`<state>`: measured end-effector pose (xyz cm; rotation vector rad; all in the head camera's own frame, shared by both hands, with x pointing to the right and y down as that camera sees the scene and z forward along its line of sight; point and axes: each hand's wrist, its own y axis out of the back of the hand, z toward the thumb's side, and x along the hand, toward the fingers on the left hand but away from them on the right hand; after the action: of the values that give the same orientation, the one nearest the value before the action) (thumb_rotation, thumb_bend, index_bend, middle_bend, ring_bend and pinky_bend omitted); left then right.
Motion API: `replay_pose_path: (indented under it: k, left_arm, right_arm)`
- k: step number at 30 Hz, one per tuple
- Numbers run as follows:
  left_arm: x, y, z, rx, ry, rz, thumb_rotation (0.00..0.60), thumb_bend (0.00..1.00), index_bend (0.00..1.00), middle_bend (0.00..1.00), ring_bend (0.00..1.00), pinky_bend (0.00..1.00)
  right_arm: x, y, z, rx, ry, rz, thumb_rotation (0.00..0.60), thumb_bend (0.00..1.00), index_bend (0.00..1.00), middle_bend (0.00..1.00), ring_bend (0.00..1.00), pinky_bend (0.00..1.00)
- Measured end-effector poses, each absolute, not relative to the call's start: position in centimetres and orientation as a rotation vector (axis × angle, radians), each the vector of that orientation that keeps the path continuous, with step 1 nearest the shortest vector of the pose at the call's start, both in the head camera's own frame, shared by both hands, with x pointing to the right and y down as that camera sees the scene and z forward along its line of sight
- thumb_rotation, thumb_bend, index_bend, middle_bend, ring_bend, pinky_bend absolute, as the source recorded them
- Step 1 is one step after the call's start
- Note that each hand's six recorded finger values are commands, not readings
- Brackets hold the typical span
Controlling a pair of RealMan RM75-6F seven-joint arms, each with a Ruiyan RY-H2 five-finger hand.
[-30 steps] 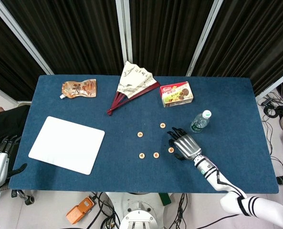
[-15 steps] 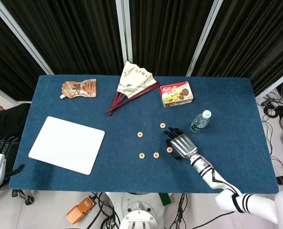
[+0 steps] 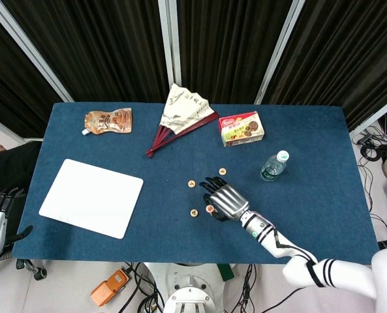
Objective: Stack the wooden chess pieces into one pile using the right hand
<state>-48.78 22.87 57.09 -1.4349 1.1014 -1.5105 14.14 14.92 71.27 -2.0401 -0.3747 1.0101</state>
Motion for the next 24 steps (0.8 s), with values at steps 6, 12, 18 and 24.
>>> replay_pose_path:
  k: [6,12,18,24]
  left_arm:
    - [-49.5,23.2,57.2,-1.429,1.113,-1.526,0.6,0.0,0.18,0.16,0.12,0.0]
    - [-49.7,23.2,57.4,-1.431,1.116,-1.532,0.6,0.0,0.18,0.16,0.12,0.0]
    - [-49.8,23.2,57.6,-1.43,1.117,-1.534,0.6,0.0,0.18,0.16,0.12,0.0]
    - [-50.0,23.3,57.6,-1.427,1.121,-1.537,0.6,0.0,0.18,0.16,0.12,0.0]
  right_arm:
    - [11.3,15.3,71.8,-2.05,-0.327,0.992,0.6,0.51,0.58,0.18,0.14,0.17]
    - [10.3,15.4,72.0,-2.04,-0.309,0.991,0.6,0.51,0.56,0.18,0.14,0.17]
    - [9.7,15.6,72.4,-2.035,-0.292,0.998,0.6,0.51,0.55,0.18,0.14,0.17]
    - [9.7,15.6,72.5,-2.031,-0.291,1.001,0.6,0.51,0.52,0.18,0.14,0.18]
